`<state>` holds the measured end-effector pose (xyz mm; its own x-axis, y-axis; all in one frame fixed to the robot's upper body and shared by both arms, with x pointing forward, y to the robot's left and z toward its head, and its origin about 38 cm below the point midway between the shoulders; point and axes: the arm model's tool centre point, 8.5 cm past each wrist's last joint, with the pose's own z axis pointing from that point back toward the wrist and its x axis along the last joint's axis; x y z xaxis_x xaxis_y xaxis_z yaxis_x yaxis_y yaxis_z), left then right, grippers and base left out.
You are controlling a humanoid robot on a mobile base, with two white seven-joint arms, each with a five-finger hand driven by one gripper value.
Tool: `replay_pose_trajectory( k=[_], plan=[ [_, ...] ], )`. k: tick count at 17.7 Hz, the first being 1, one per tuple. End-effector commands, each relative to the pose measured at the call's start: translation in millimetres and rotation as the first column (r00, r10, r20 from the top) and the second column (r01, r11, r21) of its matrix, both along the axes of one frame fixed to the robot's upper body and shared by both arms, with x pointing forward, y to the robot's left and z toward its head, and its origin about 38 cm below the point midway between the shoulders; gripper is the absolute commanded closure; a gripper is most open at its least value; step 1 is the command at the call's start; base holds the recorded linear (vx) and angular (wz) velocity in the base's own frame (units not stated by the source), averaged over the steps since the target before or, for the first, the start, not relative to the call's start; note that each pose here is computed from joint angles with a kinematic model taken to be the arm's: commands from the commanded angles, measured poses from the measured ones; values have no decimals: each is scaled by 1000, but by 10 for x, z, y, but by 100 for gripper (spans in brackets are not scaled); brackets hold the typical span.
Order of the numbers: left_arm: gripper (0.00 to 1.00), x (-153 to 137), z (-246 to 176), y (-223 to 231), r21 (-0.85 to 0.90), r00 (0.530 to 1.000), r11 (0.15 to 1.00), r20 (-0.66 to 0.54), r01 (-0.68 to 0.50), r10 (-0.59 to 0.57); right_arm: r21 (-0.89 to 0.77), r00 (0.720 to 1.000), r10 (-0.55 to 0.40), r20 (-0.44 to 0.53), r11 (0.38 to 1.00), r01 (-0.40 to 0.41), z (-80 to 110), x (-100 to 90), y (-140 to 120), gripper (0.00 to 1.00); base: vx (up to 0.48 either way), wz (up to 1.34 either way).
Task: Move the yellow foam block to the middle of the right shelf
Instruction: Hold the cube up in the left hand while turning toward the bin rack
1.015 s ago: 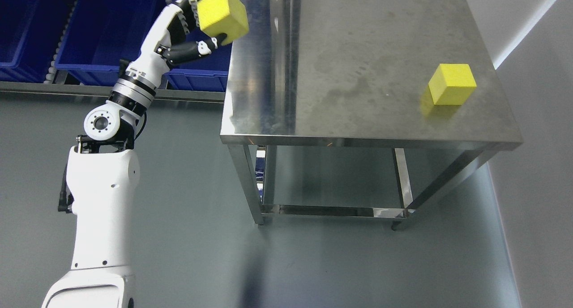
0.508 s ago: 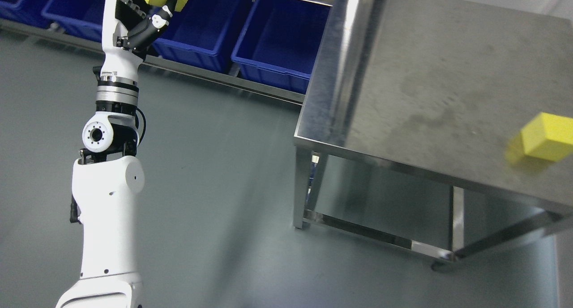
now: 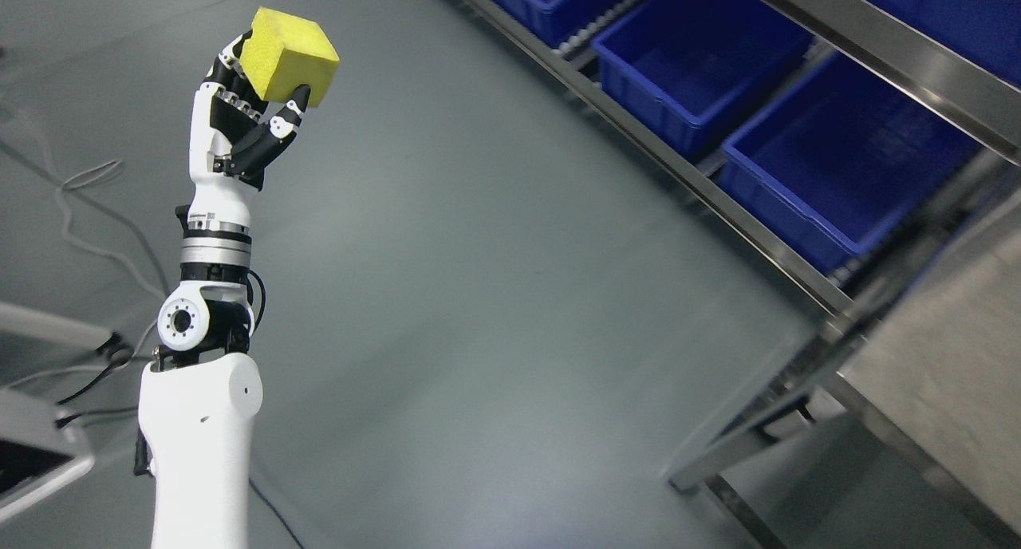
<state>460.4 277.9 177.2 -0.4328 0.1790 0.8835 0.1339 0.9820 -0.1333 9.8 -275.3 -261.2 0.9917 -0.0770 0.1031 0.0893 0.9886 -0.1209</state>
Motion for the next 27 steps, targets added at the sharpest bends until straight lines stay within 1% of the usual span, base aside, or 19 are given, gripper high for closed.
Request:
replay_pose_trajectory(
  k=[1, 6, 12, 20, 27],
  plan=[
    [59, -271, -257, 122, 9, 999, 1000, -40, -20, 21, -18, 1000, 6, 14, 1000, -6, 11, 48, -117, 0, 102, 1186],
    [59, -296, -287, 166, 7, 998, 1000, -46, -30, 30, -18, 1000, 5, 14, 1000, -5, 11, 48, -117, 0, 136, 955],
    [59, -295, -289, 160, 7, 998, 1000, -48, -28, 28, -18, 1000, 5, 14, 1000, -5, 11, 48, -117, 0, 146, 417],
    [59, -281, -280, 122, 9, 999, 1000, -47, -19, 19, -18, 1000, 5, 14, 1000, -5, 11, 48, -117, 0, 227, -88],
    [59, -282, -307, 114, 15, 998, 1000, -65, -16, 17, -18, 1000, 5, 14, 1000, -5, 11, 48, -117, 0, 362, -358]
  ],
)
